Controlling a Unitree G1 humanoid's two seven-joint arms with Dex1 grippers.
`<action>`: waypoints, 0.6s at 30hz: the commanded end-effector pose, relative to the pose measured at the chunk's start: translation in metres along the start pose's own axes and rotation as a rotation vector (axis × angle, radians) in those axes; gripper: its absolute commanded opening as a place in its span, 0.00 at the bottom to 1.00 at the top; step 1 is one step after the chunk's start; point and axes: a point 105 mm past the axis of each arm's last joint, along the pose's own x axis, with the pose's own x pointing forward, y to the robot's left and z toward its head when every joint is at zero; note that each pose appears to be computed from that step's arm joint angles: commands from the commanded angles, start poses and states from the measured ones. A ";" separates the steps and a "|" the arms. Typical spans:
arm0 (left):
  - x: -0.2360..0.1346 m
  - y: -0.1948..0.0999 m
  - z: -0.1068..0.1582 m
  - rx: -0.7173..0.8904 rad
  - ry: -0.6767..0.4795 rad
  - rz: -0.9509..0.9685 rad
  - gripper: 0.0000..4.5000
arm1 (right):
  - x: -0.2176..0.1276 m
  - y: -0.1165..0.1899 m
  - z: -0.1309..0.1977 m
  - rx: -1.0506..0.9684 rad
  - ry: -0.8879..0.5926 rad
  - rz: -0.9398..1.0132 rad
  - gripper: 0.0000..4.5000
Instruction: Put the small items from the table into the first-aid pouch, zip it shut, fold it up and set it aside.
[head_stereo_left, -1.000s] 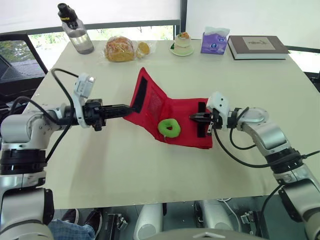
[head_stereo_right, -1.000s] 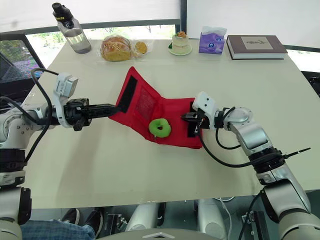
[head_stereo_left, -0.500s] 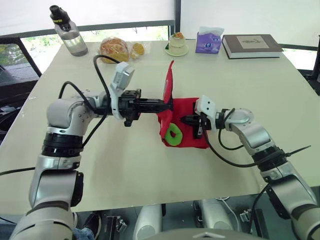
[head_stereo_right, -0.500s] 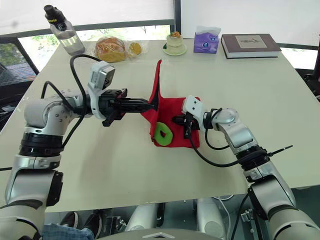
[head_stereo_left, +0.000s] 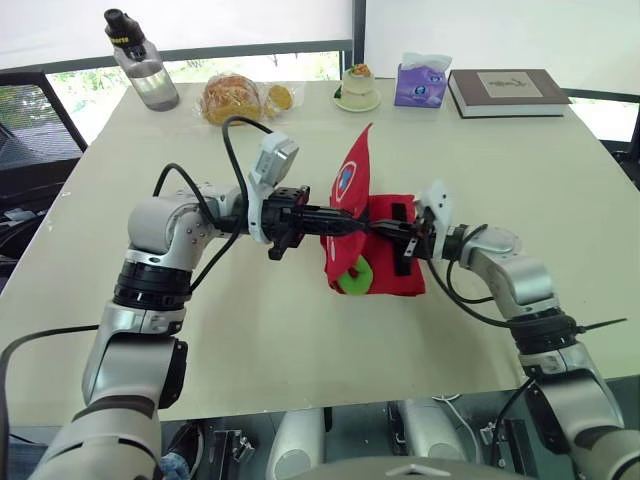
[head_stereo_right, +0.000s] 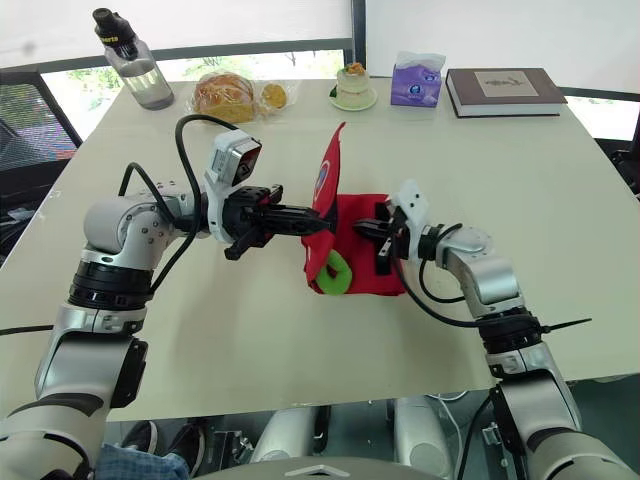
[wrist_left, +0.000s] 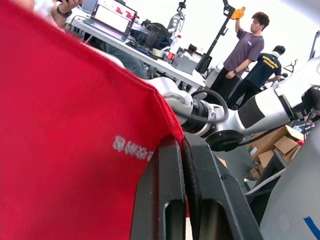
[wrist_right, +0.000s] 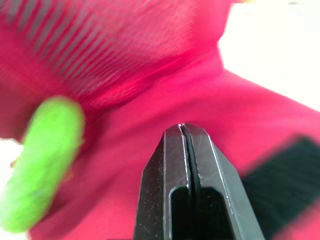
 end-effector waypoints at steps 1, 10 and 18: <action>0.000 -0.003 0.005 0.044 0.006 -0.014 0.00 | -0.025 0.000 0.023 -0.013 -0.075 -0.034 0.01; 0.010 0.008 -0.008 0.013 0.031 -0.005 0.00 | -0.102 -0.006 0.027 -0.057 -0.072 -0.157 0.01; 0.030 0.036 -0.027 -0.009 0.064 0.070 0.00 | -0.150 0.000 0.007 -0.173 0.090 -0.161 0.01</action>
